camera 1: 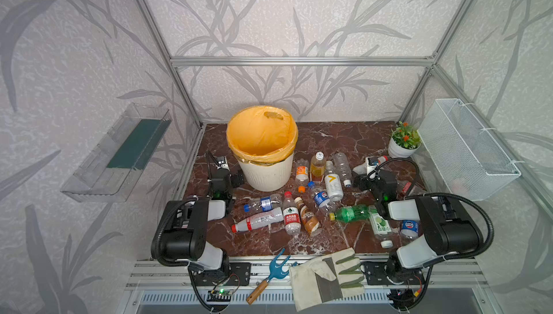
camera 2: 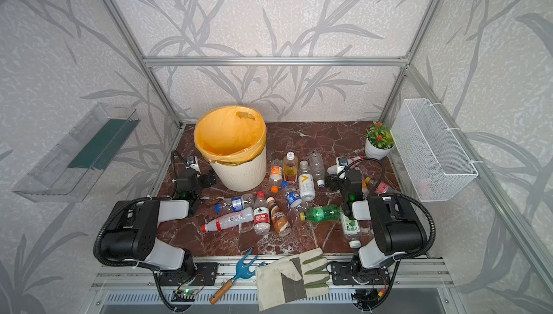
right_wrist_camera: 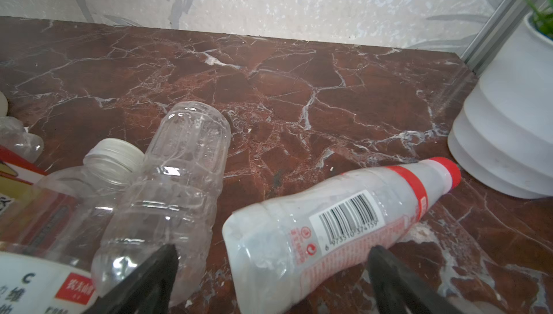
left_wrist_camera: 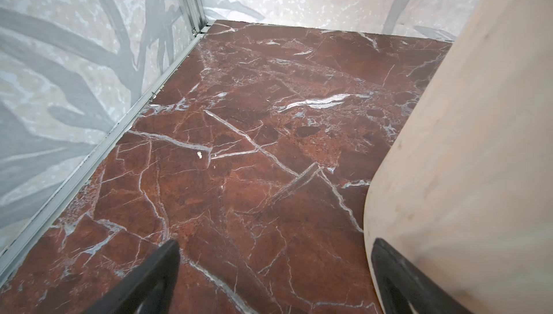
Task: Throw the plastic bottles in the bin
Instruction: Pick up the plastic bottle from the center of the table.
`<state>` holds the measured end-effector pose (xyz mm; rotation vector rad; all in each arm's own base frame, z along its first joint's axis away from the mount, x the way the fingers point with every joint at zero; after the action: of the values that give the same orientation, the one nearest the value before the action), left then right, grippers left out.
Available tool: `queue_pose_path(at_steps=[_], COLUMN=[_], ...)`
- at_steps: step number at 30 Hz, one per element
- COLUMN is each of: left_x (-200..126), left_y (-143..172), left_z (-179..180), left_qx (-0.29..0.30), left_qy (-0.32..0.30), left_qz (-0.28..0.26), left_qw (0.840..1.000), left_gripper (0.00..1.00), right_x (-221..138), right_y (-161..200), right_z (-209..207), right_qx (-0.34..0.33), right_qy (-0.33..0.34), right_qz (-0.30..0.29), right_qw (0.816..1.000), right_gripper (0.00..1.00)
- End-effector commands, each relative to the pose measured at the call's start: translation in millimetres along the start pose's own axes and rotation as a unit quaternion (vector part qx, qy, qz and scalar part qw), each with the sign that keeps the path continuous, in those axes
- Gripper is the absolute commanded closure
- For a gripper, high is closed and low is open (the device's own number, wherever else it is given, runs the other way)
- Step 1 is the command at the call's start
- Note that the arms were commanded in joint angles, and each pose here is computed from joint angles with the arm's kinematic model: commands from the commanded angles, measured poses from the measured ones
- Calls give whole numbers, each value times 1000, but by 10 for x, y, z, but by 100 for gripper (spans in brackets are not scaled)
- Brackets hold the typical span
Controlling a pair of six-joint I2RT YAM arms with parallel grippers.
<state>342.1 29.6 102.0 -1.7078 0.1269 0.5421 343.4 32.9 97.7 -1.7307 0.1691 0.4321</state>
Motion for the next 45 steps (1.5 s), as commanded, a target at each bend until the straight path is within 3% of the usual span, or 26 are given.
queue_pose_path(at_steps=[1, 39, 41, 43, 45], left_x=[27, 22, 10, -76, -185], left_y=[-109, -117, -237, -379, -588], left_z=[-18, -15, 2, -8, -2], left_qx=[7, 4, -4, 1, -25], left_qy=[1, 3, -11, -21, -34], left_qz=[-19, -21, -35, 10, 9], left_qw=[1000, 1000, 999, 1000, 999], left_gripper=[1, 1, 1, 1, 1], right_x=[30, 25, -33, -135, -244], right_y=[-132, -129, -200, -330, -384], right_z=[-35, -53, -123, -175, -179], right_qx=[-5, 1, 11, 23, 49], right_qy=[5, 1, 26, 33, 26], right_qz=[-26, -27, -29, -23, 17], right_qw=[1000, 1000, 999, 999, 998], right_gripper=[1, 2, 3, 4, 4])
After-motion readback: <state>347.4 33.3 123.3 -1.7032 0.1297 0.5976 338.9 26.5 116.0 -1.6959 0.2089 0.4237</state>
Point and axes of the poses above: each gripper's point midway between its finger pads, its own x axis out along the fingers, its own z axis along the line the jaws close on, y = z × x, the point moved 5 cm from there along -x, back along the fingers, and after that the axes turned 8 degrees about -x, right-handed, at the moved point
